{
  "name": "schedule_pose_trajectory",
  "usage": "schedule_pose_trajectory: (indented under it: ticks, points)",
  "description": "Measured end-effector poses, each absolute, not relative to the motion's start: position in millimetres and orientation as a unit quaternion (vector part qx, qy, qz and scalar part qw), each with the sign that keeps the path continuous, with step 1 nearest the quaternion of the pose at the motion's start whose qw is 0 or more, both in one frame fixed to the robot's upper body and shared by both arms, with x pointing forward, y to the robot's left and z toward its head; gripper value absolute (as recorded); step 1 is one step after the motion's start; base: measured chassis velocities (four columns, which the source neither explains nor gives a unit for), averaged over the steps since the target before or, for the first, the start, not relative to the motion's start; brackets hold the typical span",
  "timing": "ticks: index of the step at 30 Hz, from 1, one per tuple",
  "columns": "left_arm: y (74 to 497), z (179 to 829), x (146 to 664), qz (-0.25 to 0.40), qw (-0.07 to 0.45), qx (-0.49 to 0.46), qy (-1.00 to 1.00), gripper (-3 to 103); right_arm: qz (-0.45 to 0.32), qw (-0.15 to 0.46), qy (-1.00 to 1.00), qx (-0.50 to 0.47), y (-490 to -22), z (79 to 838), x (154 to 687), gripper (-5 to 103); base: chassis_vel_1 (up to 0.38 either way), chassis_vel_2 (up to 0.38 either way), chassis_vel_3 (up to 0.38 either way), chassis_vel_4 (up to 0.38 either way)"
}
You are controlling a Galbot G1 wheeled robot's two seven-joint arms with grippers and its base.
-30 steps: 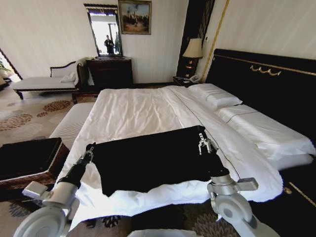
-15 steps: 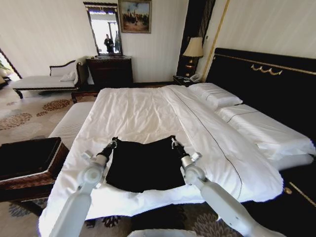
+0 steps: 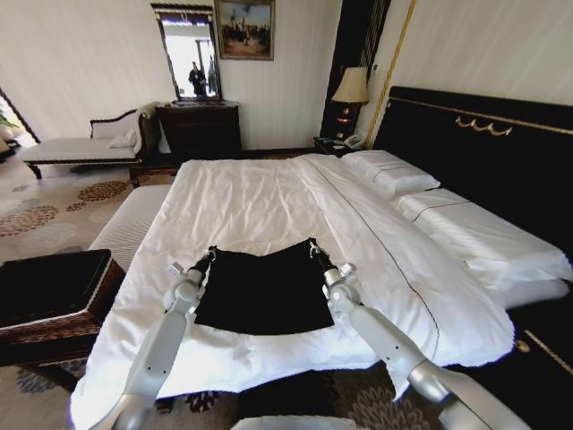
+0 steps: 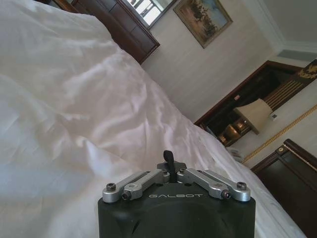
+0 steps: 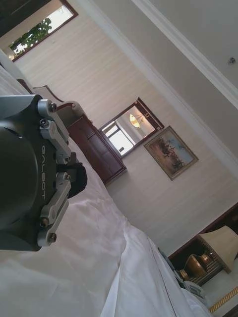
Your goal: Fold the clothes on the bed and place them into the basket.
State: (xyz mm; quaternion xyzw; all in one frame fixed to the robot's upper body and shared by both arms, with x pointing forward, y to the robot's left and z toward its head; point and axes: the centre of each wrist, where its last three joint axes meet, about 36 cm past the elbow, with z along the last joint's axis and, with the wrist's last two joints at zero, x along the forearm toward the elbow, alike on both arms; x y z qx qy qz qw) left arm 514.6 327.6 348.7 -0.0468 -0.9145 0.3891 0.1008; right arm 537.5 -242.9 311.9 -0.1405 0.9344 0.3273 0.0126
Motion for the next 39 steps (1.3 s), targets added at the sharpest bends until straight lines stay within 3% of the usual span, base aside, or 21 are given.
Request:
schedule_pose_trajectory:
  ticks: [5, 21, 39]
  points:
    - [330, 341, 499, 0.418, 0.089, -0.064, -0.902, 1, 0.355, 0.024, 0.922, -0.151, -238, 302, 526, 1, 0.000, 0.000, 0.000, 0.000]
    - [373, 338, 411, 0.389, 0.099, -0.089, -0.912, 1, 0.365, 0.038, 0.915, -0.171, -258, 273, 440, 1, 0.000, 0.000, 0.000, 0.000]
    - [342, 312, 367, 0.359, 0.132, -0.103, -0.918, 1, 0.347, 0.042, 0.922, -0.168, -267, 234, 353, 1, 0.000, 0.000, 0.000, 0.000]
